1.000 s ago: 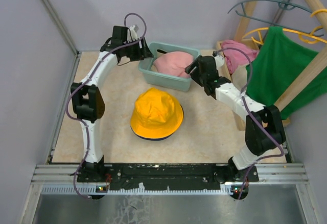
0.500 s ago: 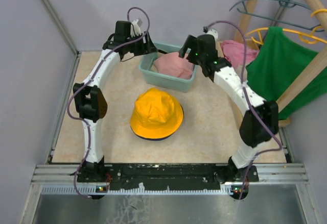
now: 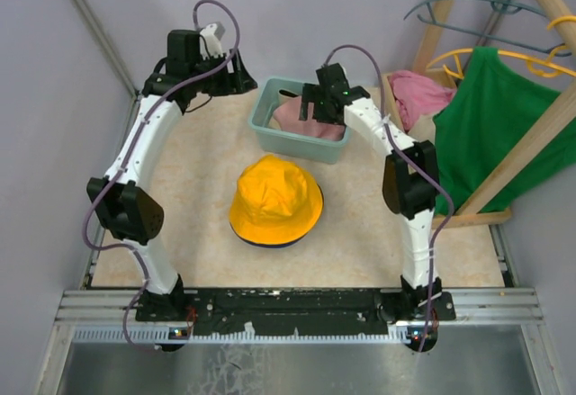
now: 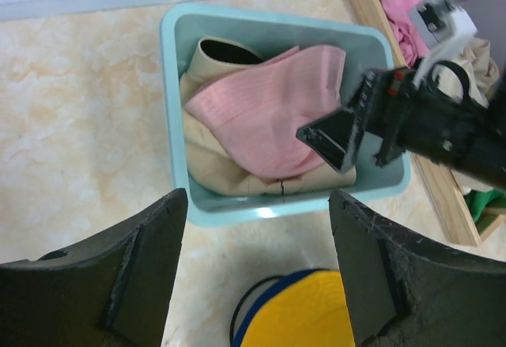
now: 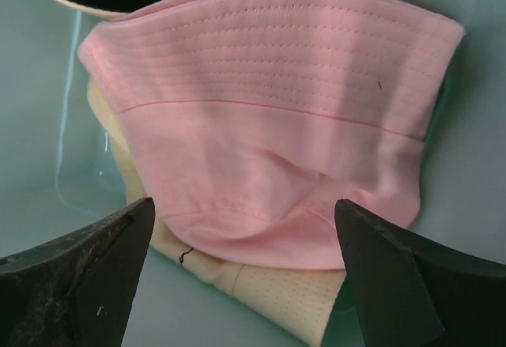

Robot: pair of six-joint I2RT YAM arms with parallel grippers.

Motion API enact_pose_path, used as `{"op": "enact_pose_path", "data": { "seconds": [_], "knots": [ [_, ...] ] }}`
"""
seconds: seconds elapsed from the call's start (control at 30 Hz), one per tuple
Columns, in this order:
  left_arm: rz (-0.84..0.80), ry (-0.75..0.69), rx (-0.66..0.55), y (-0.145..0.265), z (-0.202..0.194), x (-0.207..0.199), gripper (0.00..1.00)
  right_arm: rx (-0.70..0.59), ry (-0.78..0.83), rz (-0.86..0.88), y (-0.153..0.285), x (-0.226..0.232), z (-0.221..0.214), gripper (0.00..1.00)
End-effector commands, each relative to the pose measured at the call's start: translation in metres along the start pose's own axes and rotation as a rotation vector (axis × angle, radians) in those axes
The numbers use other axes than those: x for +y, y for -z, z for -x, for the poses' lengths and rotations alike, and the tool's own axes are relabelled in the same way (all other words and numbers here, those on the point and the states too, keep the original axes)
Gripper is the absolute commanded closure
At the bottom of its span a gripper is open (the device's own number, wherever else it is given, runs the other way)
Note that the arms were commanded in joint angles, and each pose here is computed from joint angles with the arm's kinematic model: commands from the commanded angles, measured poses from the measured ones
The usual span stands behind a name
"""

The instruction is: Stack the hats

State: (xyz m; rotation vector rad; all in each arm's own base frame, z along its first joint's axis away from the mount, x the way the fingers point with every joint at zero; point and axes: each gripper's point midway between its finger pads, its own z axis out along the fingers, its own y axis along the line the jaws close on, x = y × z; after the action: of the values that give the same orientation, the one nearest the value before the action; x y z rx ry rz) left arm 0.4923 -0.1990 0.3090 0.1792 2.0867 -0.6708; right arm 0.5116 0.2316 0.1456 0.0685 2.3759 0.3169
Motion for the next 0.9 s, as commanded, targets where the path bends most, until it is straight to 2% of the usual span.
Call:
{"op": "enact_pose_path", "data": {
  "seconds": [0.0,0.4,0.47,0.5,0.53,0.67,0.7,0.73,0.77,0.87],
  "knots": [
    [0.011,-0.013,-0.005,0.021,-0.007,0.003,0.21,0.001,0.048,-0.04,-0.015,-0.002,0.006,0.04],
    [0.097,-0.031,0.01,0.068,-0.025,0.018,0.21,-0.009,0.055,-0.104,-0.087,-0.027,0.015,0.01],
    [0.112,-0.031,0.014,0.074,-0.028,0.021,0.21,-0.024,0.055,-0.107,-0.09,-0.032,0.022,0.06],
    [0.119,-0.032,0.017,0.077,-0.03,0.023,0.21,-0.038,0.054,-0.11,-0.09,-0.035,0.028,0.12],
    [0.126,-0.033,0.019,0.079,-0.032,0.025,0.21,-0.049,0.052,-0.112,-0.09,-0.038,0.034,0.23],
    [0.13,-0.032,0.021,0.085,-0.034,0.027,0.21,-0.107,0.016,-0.12,-0.087,-0.058,0.061,0.83],
    [0.131,-0.035,0.02,0.086,-0.033,0.027,0.21,-0.121,0.004,-0.115,-0.085,-0.063,0.068,0.9],
    [0.133,-0.037,0.021,0.087,-0.033,0.027,0.22,-0.139,-0.01,-0.108,-0.082,-0.067,0.077,0.98],
    [0.131,-0.04,0.02,0.089,-0.032,0.026,0.22,-0.158,-0.023,-0.099,-0.076,-0.071,0.087,1.0],
    [0.12,-0.056,0.004,0.095,-0.026,0.021,0.24,-0.216,-0.038,-0.019,-0.046,-0.062,0.116,1.0]
  ]
}}
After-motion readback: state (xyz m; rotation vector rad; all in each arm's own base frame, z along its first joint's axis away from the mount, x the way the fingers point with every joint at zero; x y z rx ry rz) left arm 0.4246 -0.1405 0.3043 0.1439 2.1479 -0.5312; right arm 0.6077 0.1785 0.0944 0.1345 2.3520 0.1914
